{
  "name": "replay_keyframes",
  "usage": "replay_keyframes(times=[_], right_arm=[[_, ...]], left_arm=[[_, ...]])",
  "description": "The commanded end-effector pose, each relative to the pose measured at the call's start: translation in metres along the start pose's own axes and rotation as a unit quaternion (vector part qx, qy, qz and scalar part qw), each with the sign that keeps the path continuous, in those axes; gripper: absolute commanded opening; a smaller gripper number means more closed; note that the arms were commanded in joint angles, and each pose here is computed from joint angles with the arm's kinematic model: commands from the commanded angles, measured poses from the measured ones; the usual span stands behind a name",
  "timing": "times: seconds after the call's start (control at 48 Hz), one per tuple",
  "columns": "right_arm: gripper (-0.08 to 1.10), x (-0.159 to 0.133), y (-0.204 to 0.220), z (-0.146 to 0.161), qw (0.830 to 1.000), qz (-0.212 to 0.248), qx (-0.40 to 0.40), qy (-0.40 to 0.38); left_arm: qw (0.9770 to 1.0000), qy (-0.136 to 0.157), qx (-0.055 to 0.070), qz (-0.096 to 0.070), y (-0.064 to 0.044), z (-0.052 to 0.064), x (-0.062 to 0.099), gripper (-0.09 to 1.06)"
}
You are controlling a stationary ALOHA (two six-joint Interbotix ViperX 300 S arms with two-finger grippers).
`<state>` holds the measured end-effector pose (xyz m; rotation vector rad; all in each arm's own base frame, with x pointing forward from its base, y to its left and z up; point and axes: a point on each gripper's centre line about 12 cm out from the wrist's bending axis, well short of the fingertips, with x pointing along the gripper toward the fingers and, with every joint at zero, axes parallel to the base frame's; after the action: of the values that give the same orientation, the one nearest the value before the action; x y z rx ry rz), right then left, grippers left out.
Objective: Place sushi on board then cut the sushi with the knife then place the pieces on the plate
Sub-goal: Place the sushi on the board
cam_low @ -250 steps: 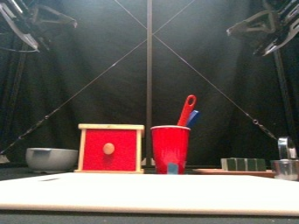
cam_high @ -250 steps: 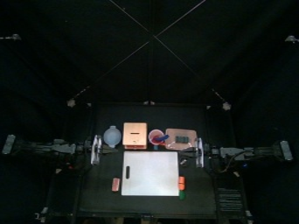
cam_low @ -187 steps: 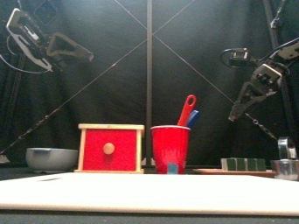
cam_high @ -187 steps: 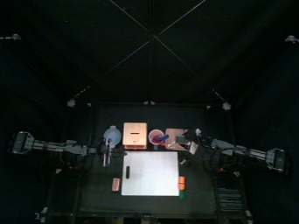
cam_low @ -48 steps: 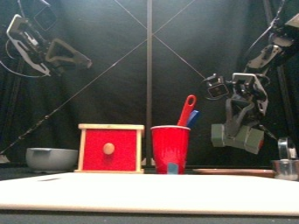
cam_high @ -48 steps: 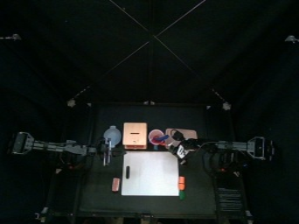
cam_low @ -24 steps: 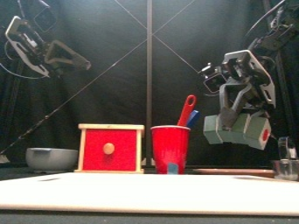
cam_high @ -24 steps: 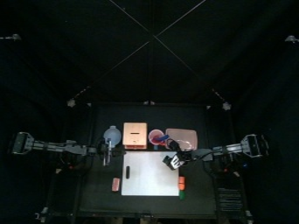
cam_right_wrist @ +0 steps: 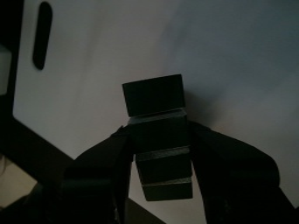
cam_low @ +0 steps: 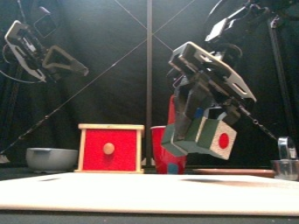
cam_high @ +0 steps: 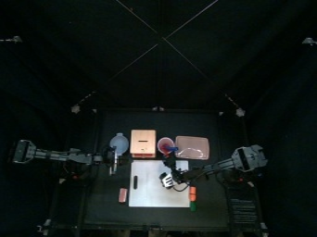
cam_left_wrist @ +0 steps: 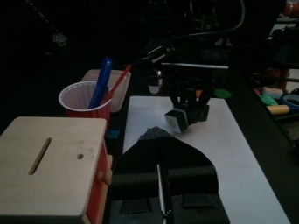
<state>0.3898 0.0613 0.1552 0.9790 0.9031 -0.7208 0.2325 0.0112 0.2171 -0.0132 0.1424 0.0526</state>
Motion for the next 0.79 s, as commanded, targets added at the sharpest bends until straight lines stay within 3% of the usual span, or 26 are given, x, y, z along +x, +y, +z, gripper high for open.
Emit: replay_keyframes(times=[0.021, 0.354, 0.792], right_arm=[[0.58, -0.016, 0.015, -0.001, 0.999, -0.004, 0.03, -0.009], [0.58, -0.011, 0.037, -0.015, 0.991, -0.029, 0.125, -0.035], [0.58, 0.017, 0.045, -0.004, 0.985, -0.062, 0.149, -0.053]], left_arm=[[1.0, -0.005, 0.001, 0.001, 0.001, 0.004, 0.001, -0.03], [1.0, -0.005, 0.002, 0.001, 0.001, 0.004, 0.001, -0.03], [1.0, -0.004, 0.003, 0.001, 0.001, 0.002, 0.0, -0.03]])
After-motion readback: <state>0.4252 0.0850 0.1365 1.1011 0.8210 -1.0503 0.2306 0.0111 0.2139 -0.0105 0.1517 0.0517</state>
